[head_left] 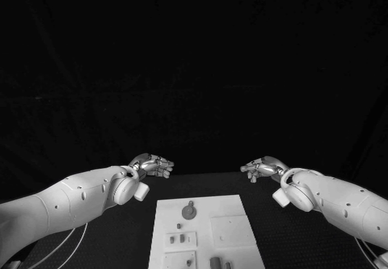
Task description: Assemble the parts on the task board
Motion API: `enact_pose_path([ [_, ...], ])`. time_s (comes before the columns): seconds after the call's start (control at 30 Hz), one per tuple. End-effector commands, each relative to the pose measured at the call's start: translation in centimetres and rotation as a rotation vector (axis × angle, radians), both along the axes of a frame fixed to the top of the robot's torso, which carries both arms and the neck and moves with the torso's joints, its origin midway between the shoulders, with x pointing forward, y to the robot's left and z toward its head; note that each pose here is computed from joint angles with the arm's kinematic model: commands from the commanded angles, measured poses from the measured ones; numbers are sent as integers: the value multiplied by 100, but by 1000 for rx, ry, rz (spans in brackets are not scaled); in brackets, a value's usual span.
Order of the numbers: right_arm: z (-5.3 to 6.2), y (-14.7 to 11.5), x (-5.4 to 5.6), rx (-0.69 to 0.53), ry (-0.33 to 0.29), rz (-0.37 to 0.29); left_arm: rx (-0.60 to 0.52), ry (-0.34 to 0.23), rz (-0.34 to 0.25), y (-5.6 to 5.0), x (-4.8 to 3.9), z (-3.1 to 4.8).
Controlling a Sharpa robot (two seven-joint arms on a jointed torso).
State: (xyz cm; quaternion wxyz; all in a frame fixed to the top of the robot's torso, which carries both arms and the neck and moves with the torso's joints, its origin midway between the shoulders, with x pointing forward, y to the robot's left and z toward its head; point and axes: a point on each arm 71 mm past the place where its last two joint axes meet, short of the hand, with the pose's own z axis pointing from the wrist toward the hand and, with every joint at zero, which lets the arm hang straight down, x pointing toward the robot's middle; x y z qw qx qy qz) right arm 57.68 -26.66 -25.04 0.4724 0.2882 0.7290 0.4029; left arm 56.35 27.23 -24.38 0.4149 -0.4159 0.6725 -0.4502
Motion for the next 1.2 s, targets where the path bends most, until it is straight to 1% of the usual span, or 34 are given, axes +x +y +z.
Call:
enact_pose_path([
  [0.03, 10, 59, 12, 176, -27, 24, -71, -41, -8, 2, 45, 45],
  [0.13, -6, 85, 12, 208, -47, 16, -69, -52, -10, 9, 78, 48],
  [0.2, 22, 82, 14, 221, -64, 11, -52, -64, -17, 16, 86, 52],
  [0.4, 71, 69, 23, 241, -78, 8, -59, -59, -25, 12, 87, 48],
  [0.43, 43, 45, 28, 188, -53, -15, -26, -40, 7, 49, 86, 26],
  [0.57, 50, 73, 7, 203, -63, -23, -37, -48, 15, 12, 57, 16],
  [0.67, 61, 116, -29, 227, -79, -35, -53, -61, 29, -45, 9, 3],
  [0.8, 87, 216, -126, 282, -111, -67, -91, -91, 63, -179, -114, -16],
  [0.9, 110, 300, -225, 329, -133, -100, -122, -115, 95, -292, -233, -18],
  [0.97, 128, 363, -311, 363, -146, -127, -144, -133, 121, -377, -332, -10],
  [1.0, 140, 407, -378, 387, -154, -148, -159, -146, 140, -436, -408, 1],
  [1.2, 189, 565, -675, 466, -165, -236, -206, -188, 212, -640, -712, 78],
])
